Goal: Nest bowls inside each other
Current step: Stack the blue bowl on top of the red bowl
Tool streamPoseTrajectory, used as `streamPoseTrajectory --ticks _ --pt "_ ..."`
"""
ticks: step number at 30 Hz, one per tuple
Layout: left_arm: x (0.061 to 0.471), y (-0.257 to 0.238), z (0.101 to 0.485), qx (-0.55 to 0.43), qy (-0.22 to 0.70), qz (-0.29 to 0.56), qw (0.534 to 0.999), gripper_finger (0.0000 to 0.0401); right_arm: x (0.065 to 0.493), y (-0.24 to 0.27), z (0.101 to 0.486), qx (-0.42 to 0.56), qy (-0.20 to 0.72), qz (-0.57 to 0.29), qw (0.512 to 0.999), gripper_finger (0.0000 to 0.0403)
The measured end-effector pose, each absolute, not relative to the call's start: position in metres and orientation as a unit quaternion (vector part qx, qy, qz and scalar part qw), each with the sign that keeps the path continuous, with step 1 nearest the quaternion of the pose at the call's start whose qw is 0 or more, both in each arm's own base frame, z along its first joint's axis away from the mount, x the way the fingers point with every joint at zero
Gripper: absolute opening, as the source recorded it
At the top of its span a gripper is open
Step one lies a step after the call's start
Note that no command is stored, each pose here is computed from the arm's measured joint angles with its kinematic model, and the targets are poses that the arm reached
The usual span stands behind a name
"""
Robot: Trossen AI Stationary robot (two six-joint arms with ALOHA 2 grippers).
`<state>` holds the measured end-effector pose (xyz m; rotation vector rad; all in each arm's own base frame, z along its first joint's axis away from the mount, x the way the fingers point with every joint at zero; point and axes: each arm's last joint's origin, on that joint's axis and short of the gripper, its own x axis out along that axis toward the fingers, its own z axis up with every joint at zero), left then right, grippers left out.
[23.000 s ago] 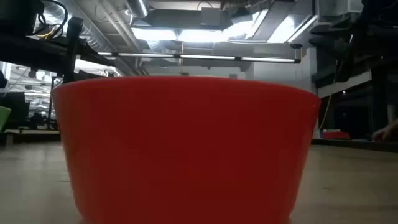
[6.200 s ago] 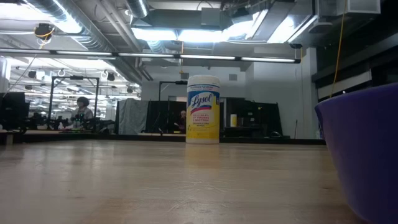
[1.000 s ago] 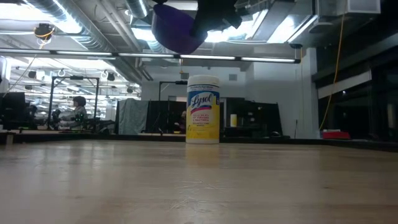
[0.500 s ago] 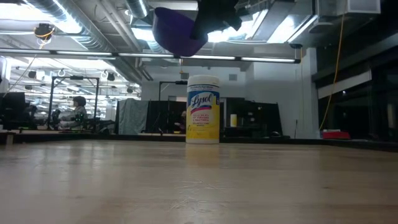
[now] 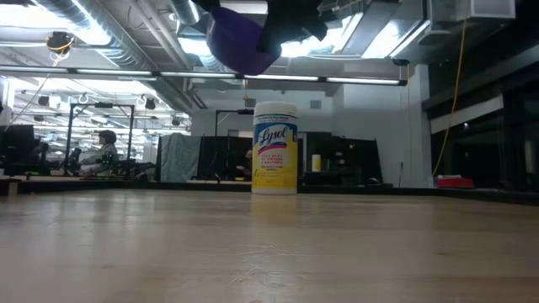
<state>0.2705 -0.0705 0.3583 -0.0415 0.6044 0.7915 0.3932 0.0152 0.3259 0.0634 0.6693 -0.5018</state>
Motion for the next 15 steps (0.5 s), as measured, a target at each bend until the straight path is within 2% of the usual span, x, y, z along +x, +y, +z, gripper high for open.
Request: streamPoseTrajectory --ticks 15 --pt "0.2740 -0.0748 0.3596 -0.041 0.284 0.359 0.888 0.0065 0.3929 0.0147 0.3257 0.021 0.327 -0.247 0.912 0.0001"
